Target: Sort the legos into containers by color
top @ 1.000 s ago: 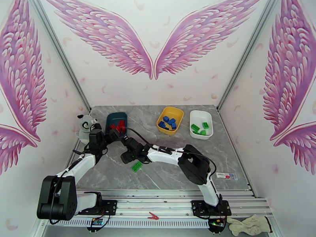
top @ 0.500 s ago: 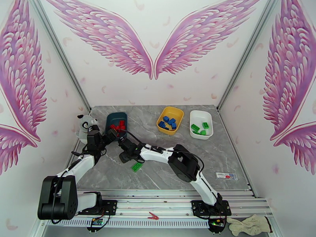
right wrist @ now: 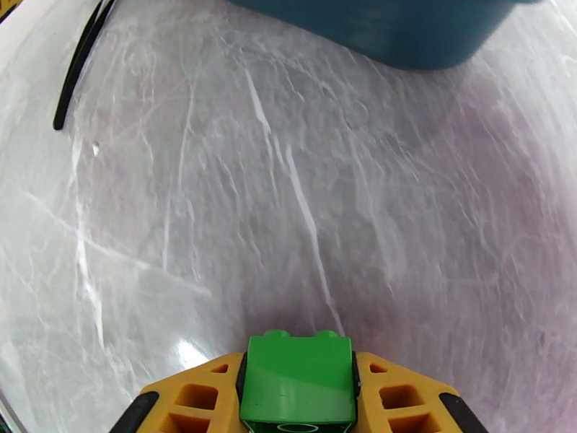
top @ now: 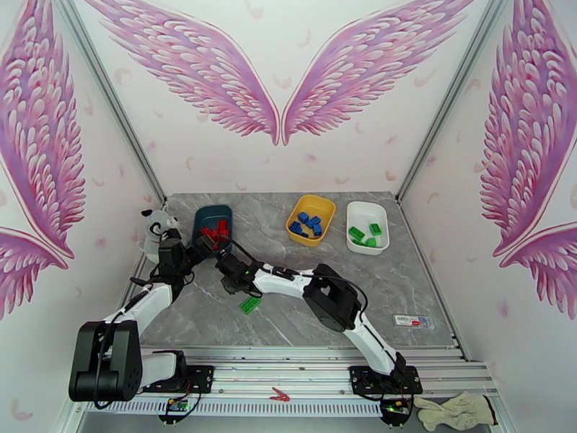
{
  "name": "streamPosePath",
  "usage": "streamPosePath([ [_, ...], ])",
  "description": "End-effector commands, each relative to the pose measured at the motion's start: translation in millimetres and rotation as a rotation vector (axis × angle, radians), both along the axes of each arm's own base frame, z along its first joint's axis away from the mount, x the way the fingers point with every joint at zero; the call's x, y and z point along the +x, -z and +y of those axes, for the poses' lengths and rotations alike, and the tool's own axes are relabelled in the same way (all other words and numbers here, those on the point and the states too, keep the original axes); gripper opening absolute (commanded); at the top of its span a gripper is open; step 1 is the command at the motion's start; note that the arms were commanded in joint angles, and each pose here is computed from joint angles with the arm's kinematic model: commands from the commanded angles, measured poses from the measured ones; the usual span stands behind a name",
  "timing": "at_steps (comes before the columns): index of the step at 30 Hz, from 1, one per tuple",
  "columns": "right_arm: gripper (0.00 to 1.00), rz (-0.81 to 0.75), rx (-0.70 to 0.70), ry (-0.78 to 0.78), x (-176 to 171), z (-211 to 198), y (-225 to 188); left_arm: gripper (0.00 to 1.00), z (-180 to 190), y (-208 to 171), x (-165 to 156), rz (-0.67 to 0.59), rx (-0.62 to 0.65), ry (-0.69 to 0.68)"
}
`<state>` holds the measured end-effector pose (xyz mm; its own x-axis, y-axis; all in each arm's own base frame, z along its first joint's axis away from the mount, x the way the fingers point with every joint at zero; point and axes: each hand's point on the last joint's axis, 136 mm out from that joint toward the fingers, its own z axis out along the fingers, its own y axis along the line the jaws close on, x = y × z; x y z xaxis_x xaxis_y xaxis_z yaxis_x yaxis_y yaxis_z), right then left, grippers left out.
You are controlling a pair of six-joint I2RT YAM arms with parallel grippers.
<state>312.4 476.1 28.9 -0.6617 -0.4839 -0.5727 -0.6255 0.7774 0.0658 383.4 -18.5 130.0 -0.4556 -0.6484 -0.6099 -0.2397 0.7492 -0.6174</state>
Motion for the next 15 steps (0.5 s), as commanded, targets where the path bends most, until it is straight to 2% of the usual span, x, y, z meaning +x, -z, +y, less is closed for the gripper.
streamPosePath([
  [1, 0.26, -0.066, 0.063, 0.030, 0, -7, -42, 0.99, -11, -3, 0, -0.012, 0.024, 0.043],
  [9, 0.23, -0.119, 0.110, 0.113, 14, -51, -84, 0.99, -50, -12, 2, -0.031, 0.064, 0.157],
  [15, 0.20, -0.106, 0.134, 0.212, 36, -101, -96, 0.99, -100, -22, -3, -0.058, 0.145, 0.298],
])
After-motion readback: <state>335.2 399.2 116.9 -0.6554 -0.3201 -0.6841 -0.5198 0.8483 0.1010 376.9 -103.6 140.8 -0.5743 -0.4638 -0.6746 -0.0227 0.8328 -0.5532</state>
